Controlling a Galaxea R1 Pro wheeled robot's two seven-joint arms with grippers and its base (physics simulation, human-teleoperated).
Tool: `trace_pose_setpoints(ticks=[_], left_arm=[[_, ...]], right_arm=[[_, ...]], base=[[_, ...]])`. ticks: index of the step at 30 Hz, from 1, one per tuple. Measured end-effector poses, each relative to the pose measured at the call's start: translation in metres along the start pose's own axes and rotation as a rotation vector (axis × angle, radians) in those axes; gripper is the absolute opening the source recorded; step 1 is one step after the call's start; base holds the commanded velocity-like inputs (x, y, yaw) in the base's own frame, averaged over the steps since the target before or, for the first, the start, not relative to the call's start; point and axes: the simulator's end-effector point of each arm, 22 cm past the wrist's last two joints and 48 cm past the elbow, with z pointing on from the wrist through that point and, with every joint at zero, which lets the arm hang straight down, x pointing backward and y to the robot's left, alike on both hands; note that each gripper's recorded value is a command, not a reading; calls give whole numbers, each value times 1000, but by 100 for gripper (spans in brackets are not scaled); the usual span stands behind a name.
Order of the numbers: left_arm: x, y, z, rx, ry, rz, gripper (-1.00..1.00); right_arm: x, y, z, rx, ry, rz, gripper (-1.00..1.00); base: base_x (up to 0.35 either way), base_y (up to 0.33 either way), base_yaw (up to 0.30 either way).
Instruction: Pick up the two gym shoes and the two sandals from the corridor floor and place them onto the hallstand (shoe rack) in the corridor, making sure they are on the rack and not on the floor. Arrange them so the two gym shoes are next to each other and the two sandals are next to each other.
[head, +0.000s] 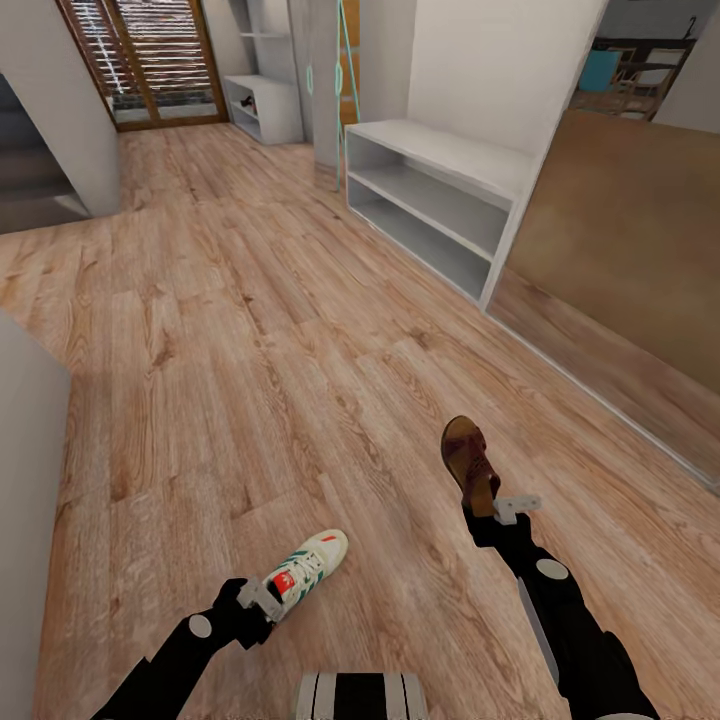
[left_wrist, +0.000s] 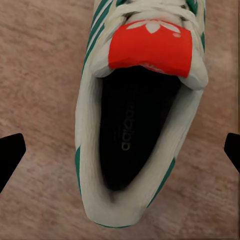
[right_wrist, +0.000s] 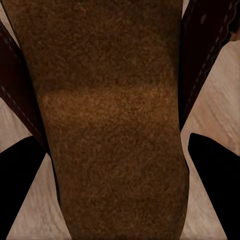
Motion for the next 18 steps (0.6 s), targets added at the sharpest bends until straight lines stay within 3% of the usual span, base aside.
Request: trace_pose_setpoints(ticks=[18], left_arm=[[24, -12, 12, 29, 44, -7, 100]], right_arm=[[29, 2, 10, -4, 52, 2, -100]], base=[[0, 0, 0]])
